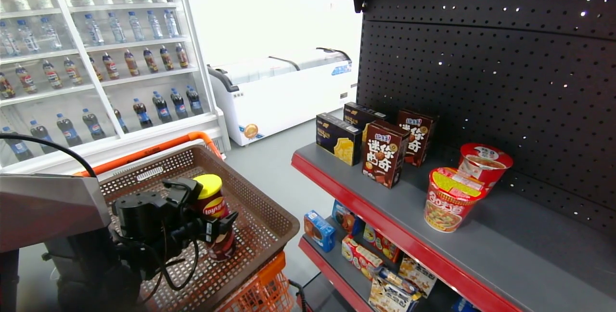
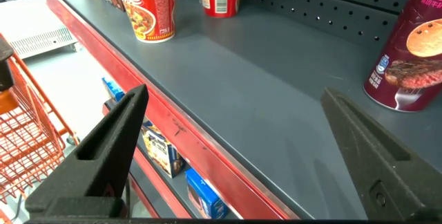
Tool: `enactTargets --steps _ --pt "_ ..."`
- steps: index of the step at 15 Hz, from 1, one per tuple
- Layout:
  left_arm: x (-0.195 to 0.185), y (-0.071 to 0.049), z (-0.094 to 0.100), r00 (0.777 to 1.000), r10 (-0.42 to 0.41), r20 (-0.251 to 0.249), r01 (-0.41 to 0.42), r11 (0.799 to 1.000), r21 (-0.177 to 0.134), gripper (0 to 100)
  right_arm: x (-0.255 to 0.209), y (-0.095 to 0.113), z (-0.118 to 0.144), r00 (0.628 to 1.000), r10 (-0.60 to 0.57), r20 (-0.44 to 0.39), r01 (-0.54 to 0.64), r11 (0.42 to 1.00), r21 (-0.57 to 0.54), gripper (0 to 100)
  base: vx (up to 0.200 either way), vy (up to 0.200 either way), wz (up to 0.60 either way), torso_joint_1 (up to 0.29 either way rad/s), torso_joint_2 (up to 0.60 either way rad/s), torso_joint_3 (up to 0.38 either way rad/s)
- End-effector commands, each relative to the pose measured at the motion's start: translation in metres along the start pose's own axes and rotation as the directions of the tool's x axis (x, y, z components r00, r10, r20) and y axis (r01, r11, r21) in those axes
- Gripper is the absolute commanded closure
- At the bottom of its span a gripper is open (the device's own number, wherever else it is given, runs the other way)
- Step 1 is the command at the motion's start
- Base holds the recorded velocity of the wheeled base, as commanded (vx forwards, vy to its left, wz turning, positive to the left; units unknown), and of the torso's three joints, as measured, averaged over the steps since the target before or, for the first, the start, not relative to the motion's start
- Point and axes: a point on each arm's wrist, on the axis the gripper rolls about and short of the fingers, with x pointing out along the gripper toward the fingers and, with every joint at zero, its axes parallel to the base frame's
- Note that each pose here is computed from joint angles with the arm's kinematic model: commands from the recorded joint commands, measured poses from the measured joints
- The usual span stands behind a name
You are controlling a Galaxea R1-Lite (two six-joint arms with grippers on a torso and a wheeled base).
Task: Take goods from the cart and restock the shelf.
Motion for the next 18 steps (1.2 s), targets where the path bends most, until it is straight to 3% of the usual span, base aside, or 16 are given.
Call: enactTargets --steps 1,6,9,10,12,13,15,16,18 --pt "0.005 -0.001 0.004 1.000 -0.003 0.020 0.003 1.000 0.005 100 0.000 0.000 0.000 1.000 0.000 0.001 0.000 1.000 0.000 0 0.000 0.000 0.00 0.000 0.00 0.000" --pt "0.004 -0.007 0.006 0.999 -0.017 0.027 0.017 1.000 0.007 100 0.000 0.000 0.000 1.000 0.001 0.001 -0.001 1.000 0.000 0 0.000 0.000 0.00 0.000 0.00 0.000" --pt "-0.009 -0.008 0.031 0.994 0.060 0.091 -0.061 0.998 0.000 100 0.000 0.000 0.000 1.000 0.000 0.000 0.000 1.000 0.000 0 0.000 0.000 0.00 0.000 0.00 0.000" --pt "-0.030 -0.004 0.060 0.986 0.090 0.139 -0.087 0.996 -0.026 100 0.000 0.000 0.000 1.000 0.000 0.001 0.000 1.000 0.000 0 0.000 0.000 0.00 0.000 0.00 0.000" --pt "-0.074 -0.006 0.097 0.991 0.075 0.114 -0.069 0.996 -0.053 100 0.000 0.000 0.000 1.000 0.000 0.000 0.000 1.000 0.000 0 0.000 0.000 0.00 0.000 0.00 0.000" --pt "-0.088 -0.007 0.107 0.992 0.059 0.110 -0.052 0.996 -0.067 100 0.000 0.000 0.000 1.000 0.000 0.000 0.000 1.000 0.000 0 0.000 0.000 0.00 0.000 0.00 0.000" --pt "-0.138 -0.014 0.125 0.997 0.031 0.064 -0.023 0.991 -0.133 100 0.000 0.000 0.000 1.000 0.000 0.001 0.000 1.000 0.000 0 0.000 0.000 0.00 0.000 0.00 0.000" --pt "-0.162 -0.016 0.129 0.998 0.031 0.061 -0.022 0.990 -0.136 100 0.000 0.000 0.000 1.000 0.000 0.001 0.000 1.000 0.000 0 0.000 0.000 0.00 0.000 0.00 0.000" --pt "-0.194 -0.021 0.126 0.998 -0.048 0.046 0.054 0.989 -0.140 100 0.000 0.000 0.000 1.000 0.000 0.001 0.000 1.000 0.000 0 0.000 0.000 0.00 0.000 0.00 0.000"
